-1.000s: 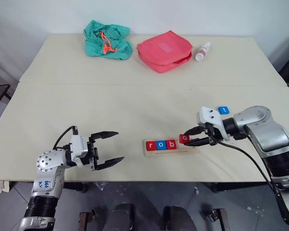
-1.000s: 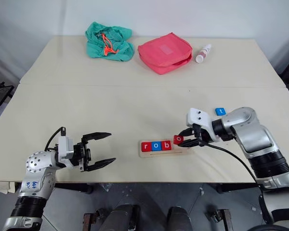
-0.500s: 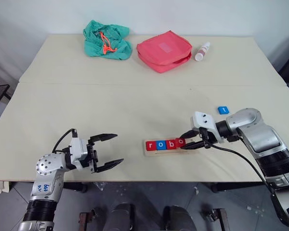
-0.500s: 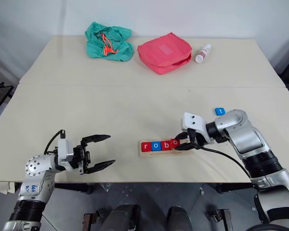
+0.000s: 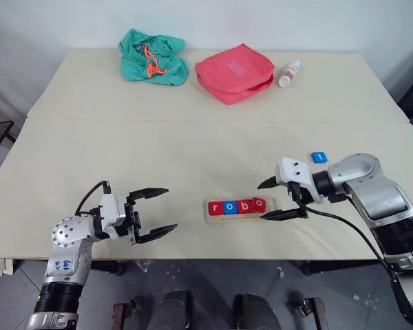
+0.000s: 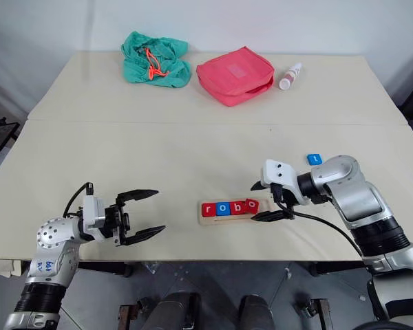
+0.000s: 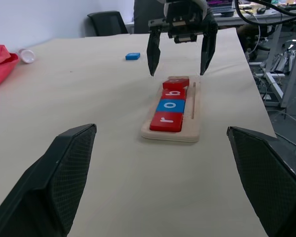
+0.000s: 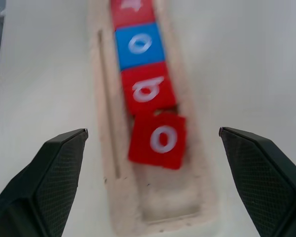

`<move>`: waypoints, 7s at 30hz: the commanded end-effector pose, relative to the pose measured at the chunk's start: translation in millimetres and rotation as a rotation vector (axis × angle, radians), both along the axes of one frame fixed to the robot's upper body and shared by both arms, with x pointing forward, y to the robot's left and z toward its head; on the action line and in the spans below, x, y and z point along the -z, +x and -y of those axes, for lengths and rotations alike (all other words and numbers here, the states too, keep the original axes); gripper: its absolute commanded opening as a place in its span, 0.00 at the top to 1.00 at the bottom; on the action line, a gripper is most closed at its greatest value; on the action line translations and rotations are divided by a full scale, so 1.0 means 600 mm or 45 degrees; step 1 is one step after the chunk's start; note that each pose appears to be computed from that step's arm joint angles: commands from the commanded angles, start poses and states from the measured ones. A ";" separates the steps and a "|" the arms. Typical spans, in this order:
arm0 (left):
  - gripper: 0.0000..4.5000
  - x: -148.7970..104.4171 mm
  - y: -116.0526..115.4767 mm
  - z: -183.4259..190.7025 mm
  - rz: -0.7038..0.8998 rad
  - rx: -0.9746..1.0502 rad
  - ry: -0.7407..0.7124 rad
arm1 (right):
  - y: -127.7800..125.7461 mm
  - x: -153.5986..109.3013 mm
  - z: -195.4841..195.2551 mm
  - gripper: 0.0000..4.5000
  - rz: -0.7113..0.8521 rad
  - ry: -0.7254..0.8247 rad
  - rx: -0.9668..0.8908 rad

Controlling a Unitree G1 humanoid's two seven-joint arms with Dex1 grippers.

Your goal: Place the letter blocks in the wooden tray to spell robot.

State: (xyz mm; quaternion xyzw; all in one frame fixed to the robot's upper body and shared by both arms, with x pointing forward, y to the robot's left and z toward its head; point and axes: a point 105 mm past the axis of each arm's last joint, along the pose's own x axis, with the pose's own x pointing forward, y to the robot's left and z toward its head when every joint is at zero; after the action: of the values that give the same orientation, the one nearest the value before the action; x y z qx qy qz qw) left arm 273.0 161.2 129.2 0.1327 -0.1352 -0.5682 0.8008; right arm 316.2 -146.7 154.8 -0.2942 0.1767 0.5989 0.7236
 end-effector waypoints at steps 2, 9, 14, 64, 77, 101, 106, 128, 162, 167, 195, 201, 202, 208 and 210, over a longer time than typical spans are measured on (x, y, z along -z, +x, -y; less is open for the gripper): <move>0.00 -0.006 0.002 0.006 0.034 0.018 -0.002 | -0.004 -0.012 -0.009 0.30 0.023 0.050 0.003; 0.00 -0.005 -0.002 0.006 0.035 0.018 -0.003 | 0.011 0.000 -0.020 0.86 0.033 0.063 0.018; 0.00 -0.004 -0.008 0.001 0.032 0.001 -0.001 | 0.011 0.013 -0.024 0.99 0.005 0.047 -0.008; 0.00 -0.003 -0.002 0.006 0.028 -0.008 -0.003 | 0.001 0.022 0.022 0.99 0.000 -0.007 0.112; 0.00 -0.001 0.000 0.006 0.025 -0.001 -0.006 | -0.006 -0.015 0.047 0.99 0.048 0.098 0.223; 0.00 -0.005 0.022 -0.007 0.020 0.105 0.022 | -0.067 0.003 0.225 0.01 0.410 0.596 1.344; 0.00 -0.004 0.020 -0.011 0.015 0.110 0.026 | -0.070 0.008 0.231 0.01 0.390 0.615 1.406; 0.00 -0.008 -0.002 -0.013 0.013 0.054 0.035 | 0.147 0.011 0.250 0.01 0.349 0.622 1.511; 0.00 0.000 0.003 -0.016 -0.023 0.091 0.023 | -0.037 0.033 0.135 0.67 0.279 0.710 1.531; 0.00 -0.001 0.006 -0.015 -0.008 0.094 0.019 | -0.055 0.044 0.130 0.67 0.256 0.705 1.566; 0.00 0.000 0.003 -0.019 0.058 0.054 0.016 | -0.069 0.021 0.155 0.00 0.236 0.265 0.790; 0.00 0.003 -0.004 -0.021 0.019 0.103 0.020 | -0.062 0.028 0.160 0.00 0.155 0.021 0.416; 0.00 0.002 -0.005 -0.022 0.020 0.106 0.020 | -0.058 0.030 0.163 0.00 0.145 -0.017 0.374; 0.00 0.003 -0.013 -0.026 0.028 0.100 0.032 | -0.020 0.038 0.181 0.00 0.136 -0.198 0.194; 0.00 0.003 -0.015 -0.029 0.030 0.087 0.035 | -0.009 0.036 0.184 0.00 0.135 -0.218 0.173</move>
State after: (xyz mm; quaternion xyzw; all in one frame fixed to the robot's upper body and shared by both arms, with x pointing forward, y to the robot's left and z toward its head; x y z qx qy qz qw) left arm 267.1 174.7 118.7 0.1349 -0.1250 -0.6010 0.7778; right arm 309.1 -253.9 130.1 -0.3610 0.2101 0.5106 0.7516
